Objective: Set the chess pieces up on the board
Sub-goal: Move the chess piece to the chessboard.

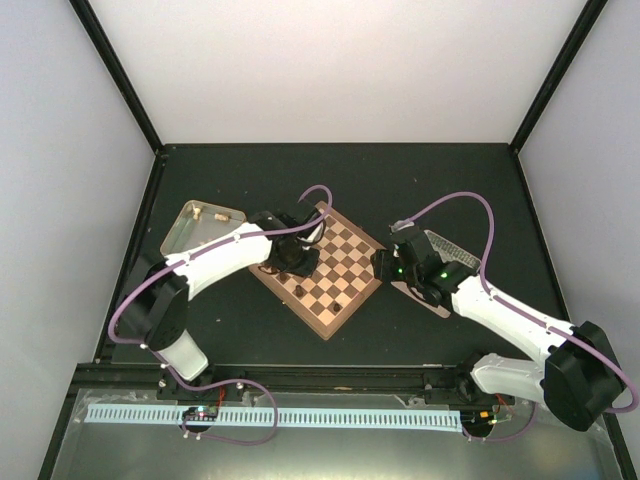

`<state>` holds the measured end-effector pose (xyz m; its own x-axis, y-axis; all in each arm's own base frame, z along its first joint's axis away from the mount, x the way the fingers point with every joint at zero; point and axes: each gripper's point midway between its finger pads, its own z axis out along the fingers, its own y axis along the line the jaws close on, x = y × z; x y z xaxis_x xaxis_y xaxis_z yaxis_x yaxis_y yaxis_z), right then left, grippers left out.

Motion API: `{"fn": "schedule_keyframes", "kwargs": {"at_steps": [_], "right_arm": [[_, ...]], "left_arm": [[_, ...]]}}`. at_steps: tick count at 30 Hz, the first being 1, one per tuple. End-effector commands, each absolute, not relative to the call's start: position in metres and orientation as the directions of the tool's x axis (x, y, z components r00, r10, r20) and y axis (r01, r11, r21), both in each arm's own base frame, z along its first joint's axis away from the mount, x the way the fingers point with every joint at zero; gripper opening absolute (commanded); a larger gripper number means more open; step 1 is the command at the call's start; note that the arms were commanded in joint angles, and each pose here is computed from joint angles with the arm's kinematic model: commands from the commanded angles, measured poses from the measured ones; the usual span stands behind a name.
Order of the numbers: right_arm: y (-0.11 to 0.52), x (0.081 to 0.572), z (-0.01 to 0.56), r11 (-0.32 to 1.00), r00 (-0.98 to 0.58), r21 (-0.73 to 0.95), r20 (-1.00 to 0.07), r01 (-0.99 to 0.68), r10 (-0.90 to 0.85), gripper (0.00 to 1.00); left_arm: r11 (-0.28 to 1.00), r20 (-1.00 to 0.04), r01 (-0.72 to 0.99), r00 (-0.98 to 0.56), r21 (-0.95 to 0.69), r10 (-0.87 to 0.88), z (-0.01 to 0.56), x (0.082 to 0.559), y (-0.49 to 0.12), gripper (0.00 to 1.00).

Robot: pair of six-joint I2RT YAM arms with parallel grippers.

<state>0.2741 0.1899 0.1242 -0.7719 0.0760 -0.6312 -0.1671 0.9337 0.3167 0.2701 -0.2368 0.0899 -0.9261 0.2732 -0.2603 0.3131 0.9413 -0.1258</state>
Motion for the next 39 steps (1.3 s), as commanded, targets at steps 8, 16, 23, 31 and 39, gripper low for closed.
{"fn": "schedule_keyframes", "kwargs": {"at_steps": [8, 16, 23, 31, 39], "right_arm": [[0.196, 0.276, 0.123, 0.921, -0.783, 0.358, -0.613, -0.152, 0.108, 0.57], [0.198, 0.276, 0.121, 0.919, -0.791, 0.364, -0.602, -0.152, 0.107, 0.56], [0.200, 0.276, 0.117, 0.917, -0.799, 0.368, -0.591, -0.151, 0.105, 0.56], [0.200, 0.275, 0.114, 0.918, -0.805, 0.366, -0.585, -0.152, 0.100, 0.56], [0.199, 0.274, 0.112, 0.918, -0.808, 0.367, -0.581, -0.148, 0.102, 0.56]], "left_arm": [[0.947, -0.264, 0.291, -0.932, -0.133, 0.250, 0.098, 0.254, -0.217, 0.21], [0.969, -0.275, 0.235, -0.939, -0.078, 0.206, 0.093, 0.254, -0.194, 0.20], [0.964, -0.268, 0.244, -0.941, -0.108, 0.208, 0.093, 0.253, -0.198, 0.24], [0.948, -0.272, 0.256, -0.941, -0.191, 0.200, 0.102, 0.253, -0.212, 0.36], [0.945, -0.248, 0.249, -0.949, -0.214, 0.194, 0.094, 0.251, -0.214, 0.34]]}}
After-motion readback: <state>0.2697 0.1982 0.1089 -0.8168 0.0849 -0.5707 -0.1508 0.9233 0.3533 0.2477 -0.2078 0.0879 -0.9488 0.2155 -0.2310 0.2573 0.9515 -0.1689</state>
